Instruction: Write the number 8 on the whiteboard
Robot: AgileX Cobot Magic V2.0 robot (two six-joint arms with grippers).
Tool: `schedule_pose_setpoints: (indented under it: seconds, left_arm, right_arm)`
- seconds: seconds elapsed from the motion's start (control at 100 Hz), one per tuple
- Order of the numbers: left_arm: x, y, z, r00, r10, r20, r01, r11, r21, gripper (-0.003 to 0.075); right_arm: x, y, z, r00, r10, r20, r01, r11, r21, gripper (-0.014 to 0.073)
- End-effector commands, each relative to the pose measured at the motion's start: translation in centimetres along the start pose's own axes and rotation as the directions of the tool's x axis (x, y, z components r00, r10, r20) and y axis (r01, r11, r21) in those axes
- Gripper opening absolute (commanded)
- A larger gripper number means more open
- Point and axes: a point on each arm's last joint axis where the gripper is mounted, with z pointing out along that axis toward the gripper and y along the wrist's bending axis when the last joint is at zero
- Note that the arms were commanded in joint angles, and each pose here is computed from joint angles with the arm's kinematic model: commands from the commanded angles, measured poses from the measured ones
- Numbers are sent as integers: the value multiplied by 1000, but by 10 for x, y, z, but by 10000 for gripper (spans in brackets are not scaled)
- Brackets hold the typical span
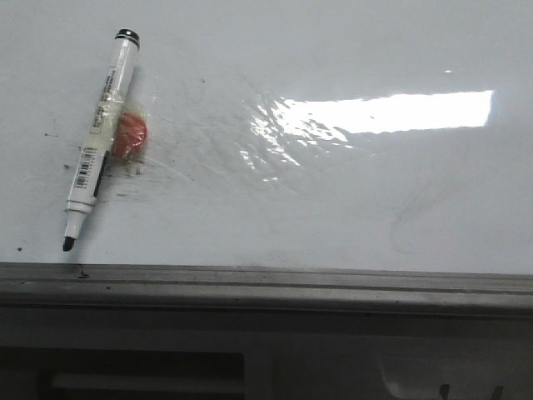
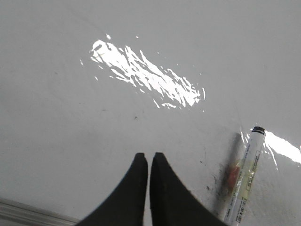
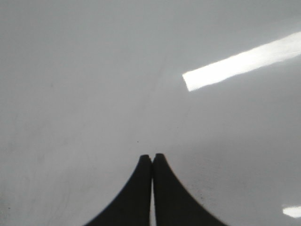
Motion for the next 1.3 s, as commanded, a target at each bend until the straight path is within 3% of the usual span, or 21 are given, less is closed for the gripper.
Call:
schedule_pose_setpoints:
  seconds: [0.0,0.4,0.57,0.89,0.98,1.13,1.29]
  left_arm:
    - [-15,-7,-5,994,31,101,-34,999,23,-20]
    - [-19,-11,-7,993,59,105,-62,998,29,-20]
    - [-29,-24,-8,983,176,45,-178,983,33,-20]
    - [-54,-44,4,914,396,-91,-395,918,34,-15]
    - [-59,-49,11,883,442,-157,-439,897,51,45]
    - [-65,-54,31,850,436,-295,-434,898,75,241]
    - [-67,-64,41,836,435,-335,-407,901,152,272]
  right_arm:
    - [-18,3,-4,993,-8,114,9,1000,-2,-63]
    - [-18,3,-4,993,-8,114,9,1000,-2,-63]
    - [-17,3,-4,994,-8,107,9,1000,-3,-63]
    - [-30,9,-7,992,-36,123,38,999,-18,-62]
    - [-36,12,-9,990,-74,119,78,997,-25,-55]
    - [-43,16,-10,989,-122,85,125,992,-35,83]
    - [-42,16,-10,989,-122,81,125,991,-35,249]
